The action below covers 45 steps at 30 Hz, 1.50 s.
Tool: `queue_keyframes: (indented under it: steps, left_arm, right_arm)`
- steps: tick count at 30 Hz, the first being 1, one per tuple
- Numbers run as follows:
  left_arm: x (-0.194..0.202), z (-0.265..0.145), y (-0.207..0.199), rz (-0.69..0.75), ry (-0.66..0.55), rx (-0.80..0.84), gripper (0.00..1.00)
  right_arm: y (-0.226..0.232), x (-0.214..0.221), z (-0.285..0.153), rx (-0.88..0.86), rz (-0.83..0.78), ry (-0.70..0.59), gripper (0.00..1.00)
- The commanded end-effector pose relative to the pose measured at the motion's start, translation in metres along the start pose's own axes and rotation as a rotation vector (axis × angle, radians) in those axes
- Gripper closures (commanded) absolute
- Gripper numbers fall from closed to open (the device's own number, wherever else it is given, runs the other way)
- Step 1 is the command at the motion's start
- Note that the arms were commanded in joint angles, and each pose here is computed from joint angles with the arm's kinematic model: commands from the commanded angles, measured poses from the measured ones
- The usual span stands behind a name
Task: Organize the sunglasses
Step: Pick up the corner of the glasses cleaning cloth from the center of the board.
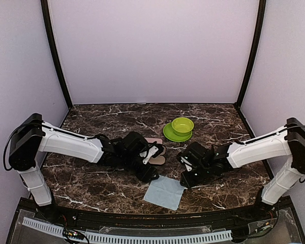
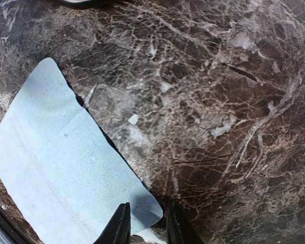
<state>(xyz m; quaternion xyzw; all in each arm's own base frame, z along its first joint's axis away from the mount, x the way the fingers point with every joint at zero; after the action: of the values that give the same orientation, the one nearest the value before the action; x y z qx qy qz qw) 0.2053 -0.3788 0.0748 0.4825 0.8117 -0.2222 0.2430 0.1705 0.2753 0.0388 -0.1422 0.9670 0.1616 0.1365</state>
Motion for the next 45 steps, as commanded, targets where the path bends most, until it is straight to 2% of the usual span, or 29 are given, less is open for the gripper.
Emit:
queue_keyframes:
  steps: [1,8,16,22,32,39,45]
  left_arm:
    - [-0.003,-0.003,0.003,0.008,0.001,-0.005,0.44]
    - [-0.003,-0.003,0.006,0.008,0.003,-0.013,0.44]
    - [-0.006,0.000,0.005,0.013,-0.010,-0.003,0.43]
    - [-0.008,0.011,-0.002,0.025,-0.008,0.075,0.46]
    - [-0.016,0.027,0.007,0.027,-0.004,0.079,0.54]
    - [-0.013,0.036,0.010,0.051,0.034,0.074,0.62]
    - [-0.002,0.041,0.017,0.074,0.082,0.033,0.64]
  right_arm:
    - [0.005,-0.002,0.001,0.047,-0.023,-0.007,0.76]
    - [0.000,0.010,0.012,0.134,-0.054,0.023,0.86]
    - [0.001,0.008,0.008,0.126,-0.054,0.009,0.93]
    - [0.008,0.005,0.005,0.073,-0.066,-0.008,1.00]
    - [0.007,0.003,0.005,0.061,-0.078,-0.013,1.00]
    - [0.007,0.003,0.006,0.059,-0.082,-0.014,1.00]
    - [0.007,0.002,0.006,0.055,-0.081,-0.014,1.00]
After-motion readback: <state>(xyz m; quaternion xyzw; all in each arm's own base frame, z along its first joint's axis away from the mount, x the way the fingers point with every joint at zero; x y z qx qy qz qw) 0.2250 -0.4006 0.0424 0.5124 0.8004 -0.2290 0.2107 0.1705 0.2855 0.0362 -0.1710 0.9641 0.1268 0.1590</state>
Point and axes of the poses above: each gripper's point midway between its finger pads, its own z axis out along the fingers, its own y axis along the line the jaws close on, x = y × z, the point moved 2 cm from there along -z, back along the fingers, and after that the axes turned 12 degrees about z, right-handed, at the moved point
